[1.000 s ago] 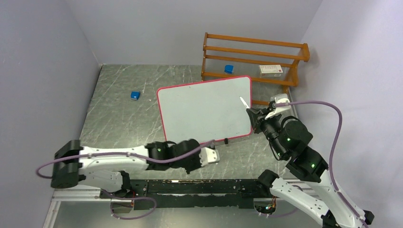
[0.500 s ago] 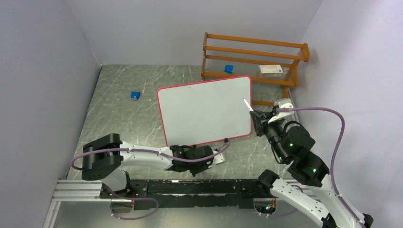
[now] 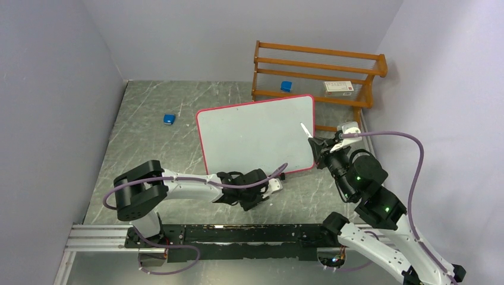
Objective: Write a sentence on the whiteboard
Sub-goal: Place the pen cap at the center of the board, then write a sentence on the whiteboard.
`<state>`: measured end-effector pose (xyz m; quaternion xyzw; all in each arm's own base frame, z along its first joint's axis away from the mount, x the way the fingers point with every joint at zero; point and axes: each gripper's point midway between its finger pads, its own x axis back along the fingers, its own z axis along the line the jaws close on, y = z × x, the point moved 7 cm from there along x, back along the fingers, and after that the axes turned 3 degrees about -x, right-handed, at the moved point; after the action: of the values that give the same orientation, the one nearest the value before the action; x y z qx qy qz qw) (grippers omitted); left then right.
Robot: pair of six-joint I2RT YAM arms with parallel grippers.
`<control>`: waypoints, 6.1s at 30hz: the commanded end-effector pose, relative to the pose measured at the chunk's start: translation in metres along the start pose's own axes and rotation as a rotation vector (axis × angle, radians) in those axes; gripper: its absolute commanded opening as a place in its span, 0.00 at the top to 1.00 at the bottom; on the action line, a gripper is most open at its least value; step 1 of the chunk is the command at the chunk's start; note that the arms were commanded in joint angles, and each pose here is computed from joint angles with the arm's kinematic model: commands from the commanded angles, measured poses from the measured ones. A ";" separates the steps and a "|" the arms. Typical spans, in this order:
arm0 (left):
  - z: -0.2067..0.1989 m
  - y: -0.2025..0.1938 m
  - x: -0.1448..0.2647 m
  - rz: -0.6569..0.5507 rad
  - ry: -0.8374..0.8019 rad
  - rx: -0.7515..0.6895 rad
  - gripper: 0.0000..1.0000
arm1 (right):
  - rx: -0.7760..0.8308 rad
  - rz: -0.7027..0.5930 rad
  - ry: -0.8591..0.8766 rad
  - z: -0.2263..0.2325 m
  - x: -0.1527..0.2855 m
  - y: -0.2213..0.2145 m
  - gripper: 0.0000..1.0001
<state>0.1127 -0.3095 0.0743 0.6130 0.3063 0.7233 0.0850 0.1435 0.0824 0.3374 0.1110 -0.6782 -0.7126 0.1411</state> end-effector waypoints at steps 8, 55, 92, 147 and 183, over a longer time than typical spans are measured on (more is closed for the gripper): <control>0.014 0.057 0.057 -0.170 0.011 0.038 0.48 | 0.044 -0.041 -0.031 -0.001 -0.011 0.010 1.00; 0.271 -0.007 0.241 -0.873 -0.136 0.591 0.30 | 0.028 0.006 0.227 0.050 -0.059 0.006 1.00; 0.224 -0.013 0.210 -0.887 -0.252 0.460 0.95 | -0.009 0.145 0.331 0.084 -0.079 0.002 1.00; 0.216 -0.021 0.204 -0.834 -0.105 0.507 0.95 | 0.115 0.265 0.184 0.217 -0.077 -0.020 1.00; 0.216 -0.020 0.205 -0.835 -0.110 0.502 0.95 | 0.205 0.286 0.095 0.245 -0.111 -0.033 1.00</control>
<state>0.2636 -0.1163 0.2598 0.4700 0.6948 0.4869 0.2436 0.1559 0.3524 0.3036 0.0667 -0.7501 -0.5954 0.2798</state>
